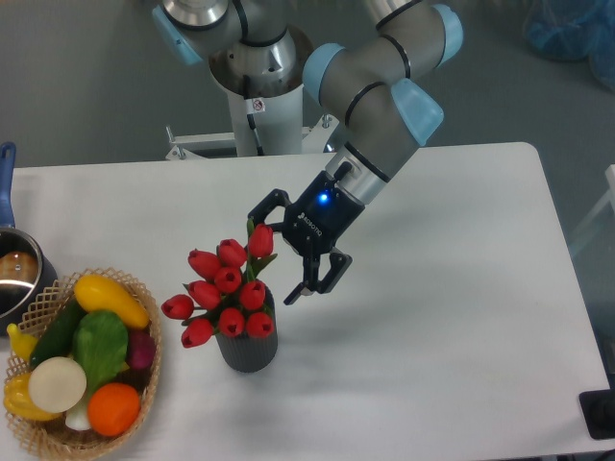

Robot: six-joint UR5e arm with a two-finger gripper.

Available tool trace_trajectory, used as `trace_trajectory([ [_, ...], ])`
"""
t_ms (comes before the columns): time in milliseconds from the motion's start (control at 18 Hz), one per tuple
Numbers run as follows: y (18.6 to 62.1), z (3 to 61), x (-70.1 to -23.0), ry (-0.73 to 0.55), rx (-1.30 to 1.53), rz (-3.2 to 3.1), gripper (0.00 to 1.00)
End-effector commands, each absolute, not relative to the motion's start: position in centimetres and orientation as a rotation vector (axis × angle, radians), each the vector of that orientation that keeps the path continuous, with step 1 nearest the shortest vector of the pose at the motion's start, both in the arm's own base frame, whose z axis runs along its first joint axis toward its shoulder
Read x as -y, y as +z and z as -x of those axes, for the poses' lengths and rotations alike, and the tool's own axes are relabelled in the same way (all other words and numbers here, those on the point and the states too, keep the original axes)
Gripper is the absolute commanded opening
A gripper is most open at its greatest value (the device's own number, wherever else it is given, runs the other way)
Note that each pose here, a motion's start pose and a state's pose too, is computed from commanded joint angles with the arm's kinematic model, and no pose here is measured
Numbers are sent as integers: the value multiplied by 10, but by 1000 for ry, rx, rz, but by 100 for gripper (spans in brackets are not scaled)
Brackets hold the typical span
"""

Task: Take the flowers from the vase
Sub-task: 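Lower the open gripper around the tulip stems above the vase rim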

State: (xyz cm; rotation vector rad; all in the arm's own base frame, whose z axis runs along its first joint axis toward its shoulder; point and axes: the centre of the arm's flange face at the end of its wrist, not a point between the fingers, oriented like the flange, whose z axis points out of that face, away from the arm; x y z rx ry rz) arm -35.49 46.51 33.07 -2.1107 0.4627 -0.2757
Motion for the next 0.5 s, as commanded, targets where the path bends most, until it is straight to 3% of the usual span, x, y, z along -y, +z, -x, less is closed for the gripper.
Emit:
trace_trajectory([
  [500, 320, 347, -485, -308, -498, 2108, 100],
])
